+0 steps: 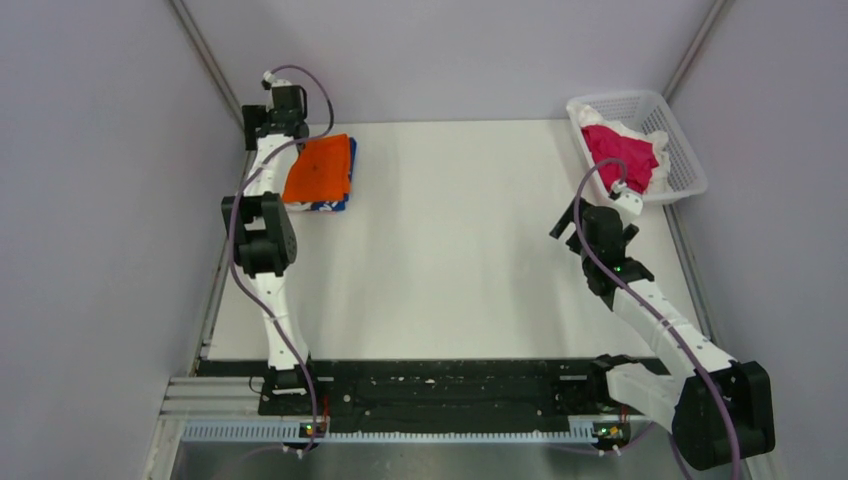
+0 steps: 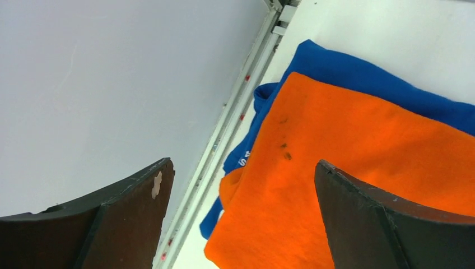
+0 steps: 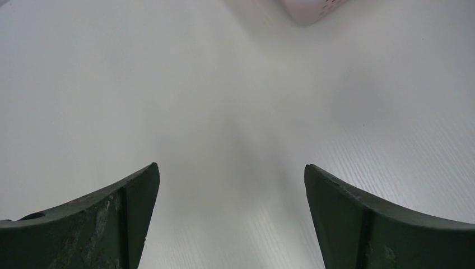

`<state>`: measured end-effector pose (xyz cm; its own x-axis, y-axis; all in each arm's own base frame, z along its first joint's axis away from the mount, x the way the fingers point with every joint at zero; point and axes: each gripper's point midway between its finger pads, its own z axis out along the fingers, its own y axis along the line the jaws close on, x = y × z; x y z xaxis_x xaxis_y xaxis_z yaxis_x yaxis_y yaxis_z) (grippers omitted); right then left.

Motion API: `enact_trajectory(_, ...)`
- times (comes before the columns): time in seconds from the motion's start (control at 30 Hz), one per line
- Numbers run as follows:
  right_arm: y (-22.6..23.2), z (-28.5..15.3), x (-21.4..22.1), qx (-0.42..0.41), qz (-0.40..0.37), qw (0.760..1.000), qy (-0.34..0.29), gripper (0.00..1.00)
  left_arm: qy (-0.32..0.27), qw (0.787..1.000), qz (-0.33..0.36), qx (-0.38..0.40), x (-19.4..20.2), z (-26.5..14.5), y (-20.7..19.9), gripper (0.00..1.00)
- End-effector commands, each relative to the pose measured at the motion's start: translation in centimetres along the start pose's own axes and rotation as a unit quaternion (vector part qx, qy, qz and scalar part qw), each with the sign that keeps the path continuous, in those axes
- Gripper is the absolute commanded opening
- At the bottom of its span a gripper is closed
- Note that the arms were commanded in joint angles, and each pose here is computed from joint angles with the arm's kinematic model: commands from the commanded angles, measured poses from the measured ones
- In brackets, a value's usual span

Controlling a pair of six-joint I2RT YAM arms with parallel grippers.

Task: Fold and stack the t-shirts
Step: Put the neatly folded tshirt into the corner of the board with the left arm

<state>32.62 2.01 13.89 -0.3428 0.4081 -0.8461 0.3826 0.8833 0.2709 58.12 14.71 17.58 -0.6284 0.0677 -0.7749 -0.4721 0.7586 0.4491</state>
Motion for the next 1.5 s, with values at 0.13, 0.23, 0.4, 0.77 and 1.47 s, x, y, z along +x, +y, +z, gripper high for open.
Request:
enact_trajectory(0.13, 1.8, -1.0, -2.0, -0.035, 0.018, 0.999, -0.002, 0.99, -0.035, 0.975, -0.163, 0.144, -5.4, -7.0, -0.6, 0.99)
enact_trajectory(0.23, 2.0, -1.5, -2.0, -0.046, 0.027, 0.999, -0.002, 0.99, -0.062, 0.942, -0.212, 0.254, -7.3, -11.1, -2.3, 0.99)
enact_trajectory(0.4, 2.0, -2.5, -2.4, -0.058, 0.036, 0.998, -0.012, 0.99, -0.112, 0.868, -0.272, 0.399, -9.1, -16.5, -5.2, 0.99)
enact_trajectory(0.77, 1.5, -2.5, -2.8, -0.052, 0.039, 0.997, -0.034, 0.99, -0.027, 0.807, -0.317, 0.498, -7.8, -13.3, -13.6, 0.99)
enact_trajectory(1.47, 1.1, -0.5, -1.8, -0.022, 0.013, 1.000, -0.017, 0.99, 0.024, 0.842, -0.297, 0.450, -3.3, -6.8, -20.4, 0.99)
